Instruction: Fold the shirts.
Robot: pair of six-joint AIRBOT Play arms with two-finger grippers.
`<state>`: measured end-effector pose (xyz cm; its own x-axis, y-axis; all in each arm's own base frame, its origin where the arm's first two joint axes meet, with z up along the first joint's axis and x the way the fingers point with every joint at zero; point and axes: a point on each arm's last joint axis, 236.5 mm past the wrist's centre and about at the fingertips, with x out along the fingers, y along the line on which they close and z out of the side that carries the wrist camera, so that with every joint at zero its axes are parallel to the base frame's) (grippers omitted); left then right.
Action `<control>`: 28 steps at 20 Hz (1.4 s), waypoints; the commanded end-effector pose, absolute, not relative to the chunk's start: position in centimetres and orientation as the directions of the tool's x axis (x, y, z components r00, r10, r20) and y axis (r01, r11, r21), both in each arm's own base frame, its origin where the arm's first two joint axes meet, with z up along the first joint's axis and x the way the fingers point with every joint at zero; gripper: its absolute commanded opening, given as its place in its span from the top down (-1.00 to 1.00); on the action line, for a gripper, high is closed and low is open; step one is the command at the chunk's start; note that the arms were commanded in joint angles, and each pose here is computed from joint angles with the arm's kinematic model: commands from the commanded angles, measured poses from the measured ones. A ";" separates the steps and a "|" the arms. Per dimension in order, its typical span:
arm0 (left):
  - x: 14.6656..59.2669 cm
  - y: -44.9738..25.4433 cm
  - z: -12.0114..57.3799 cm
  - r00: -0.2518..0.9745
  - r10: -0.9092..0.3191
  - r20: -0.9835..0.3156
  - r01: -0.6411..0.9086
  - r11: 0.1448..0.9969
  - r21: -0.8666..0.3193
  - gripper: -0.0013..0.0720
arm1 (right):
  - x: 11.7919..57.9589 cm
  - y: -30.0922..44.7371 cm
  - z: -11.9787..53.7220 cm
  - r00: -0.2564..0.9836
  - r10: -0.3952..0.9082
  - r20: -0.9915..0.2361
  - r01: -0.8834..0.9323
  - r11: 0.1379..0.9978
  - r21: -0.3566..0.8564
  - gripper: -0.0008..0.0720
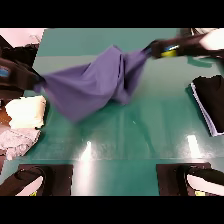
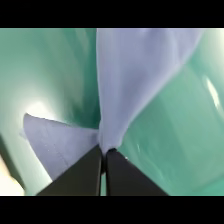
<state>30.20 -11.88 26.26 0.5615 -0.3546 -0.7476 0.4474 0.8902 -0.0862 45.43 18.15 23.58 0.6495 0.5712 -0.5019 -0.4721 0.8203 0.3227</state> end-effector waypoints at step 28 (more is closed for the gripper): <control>42.0 -14.2 5.7 0.438 -0.324 -0.838 0.339 0.923 -0.180 0.89 | 47.5 2.8 11.8 0.528 0.192 -0.827 -0.054 0.980 0.193 0.93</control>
